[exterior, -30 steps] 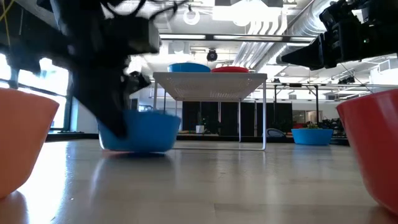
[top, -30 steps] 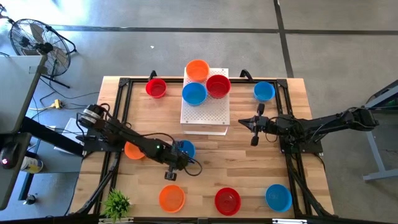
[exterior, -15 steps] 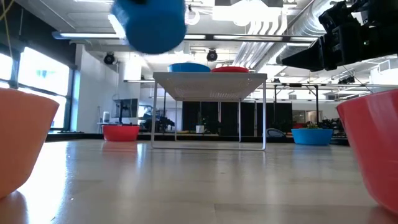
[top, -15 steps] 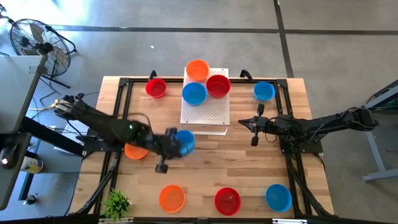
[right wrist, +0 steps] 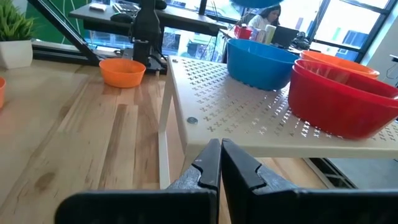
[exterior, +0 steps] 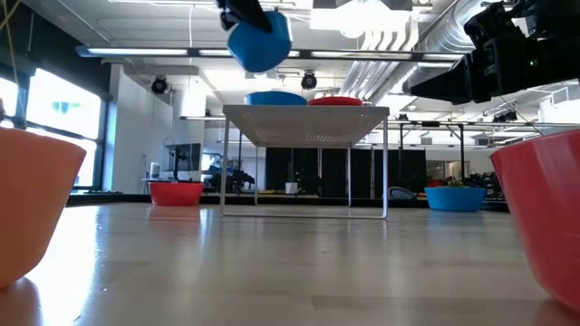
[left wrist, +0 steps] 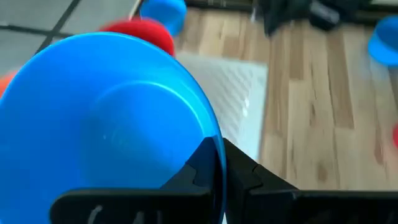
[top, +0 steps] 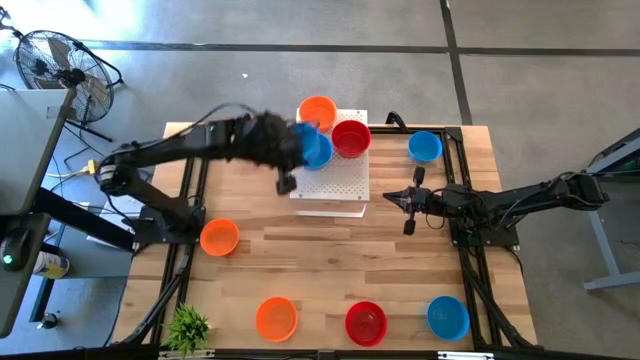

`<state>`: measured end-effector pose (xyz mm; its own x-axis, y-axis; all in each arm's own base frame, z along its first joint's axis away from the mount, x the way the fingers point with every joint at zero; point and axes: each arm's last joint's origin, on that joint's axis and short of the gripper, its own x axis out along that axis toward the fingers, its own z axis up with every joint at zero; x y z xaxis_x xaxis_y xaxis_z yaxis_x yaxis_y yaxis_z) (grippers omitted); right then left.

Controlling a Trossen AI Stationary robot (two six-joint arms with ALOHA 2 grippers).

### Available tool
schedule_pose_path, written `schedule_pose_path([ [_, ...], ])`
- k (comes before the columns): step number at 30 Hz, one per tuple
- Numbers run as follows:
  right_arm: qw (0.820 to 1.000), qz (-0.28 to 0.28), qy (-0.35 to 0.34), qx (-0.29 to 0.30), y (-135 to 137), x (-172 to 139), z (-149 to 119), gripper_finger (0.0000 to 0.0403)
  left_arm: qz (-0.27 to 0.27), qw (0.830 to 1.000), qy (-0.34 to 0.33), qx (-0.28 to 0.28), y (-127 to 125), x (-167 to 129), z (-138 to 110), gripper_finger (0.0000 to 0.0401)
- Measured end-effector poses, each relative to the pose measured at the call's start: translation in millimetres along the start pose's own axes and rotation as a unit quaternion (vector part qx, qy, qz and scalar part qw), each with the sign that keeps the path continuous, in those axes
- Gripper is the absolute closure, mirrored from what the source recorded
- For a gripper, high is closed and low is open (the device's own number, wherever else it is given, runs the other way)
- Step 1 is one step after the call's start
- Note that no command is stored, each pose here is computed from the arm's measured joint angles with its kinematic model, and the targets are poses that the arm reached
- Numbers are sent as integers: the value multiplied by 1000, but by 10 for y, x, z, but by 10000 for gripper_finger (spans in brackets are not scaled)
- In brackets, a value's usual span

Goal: Pick & Place Mini bowls
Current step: Stack the blue bowl on top of the blue bowl on the shelf

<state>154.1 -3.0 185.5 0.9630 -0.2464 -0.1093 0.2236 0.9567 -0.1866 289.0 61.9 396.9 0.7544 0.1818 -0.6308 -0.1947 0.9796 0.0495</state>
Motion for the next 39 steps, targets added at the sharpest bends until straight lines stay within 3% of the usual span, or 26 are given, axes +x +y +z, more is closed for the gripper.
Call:
schedule_pose_path([
  [9,1000,1,8,-2,2,0,-16,401,-5,994,105,20,277,491,64,398],
  [30,1000,1,18,-9,4,-1,-36,403,6,990,140,17,380,881,2,397],
  [39,1000,1,21,-10,5,-1,-42,403,15,988,156,1,358,894,-31,335],
])
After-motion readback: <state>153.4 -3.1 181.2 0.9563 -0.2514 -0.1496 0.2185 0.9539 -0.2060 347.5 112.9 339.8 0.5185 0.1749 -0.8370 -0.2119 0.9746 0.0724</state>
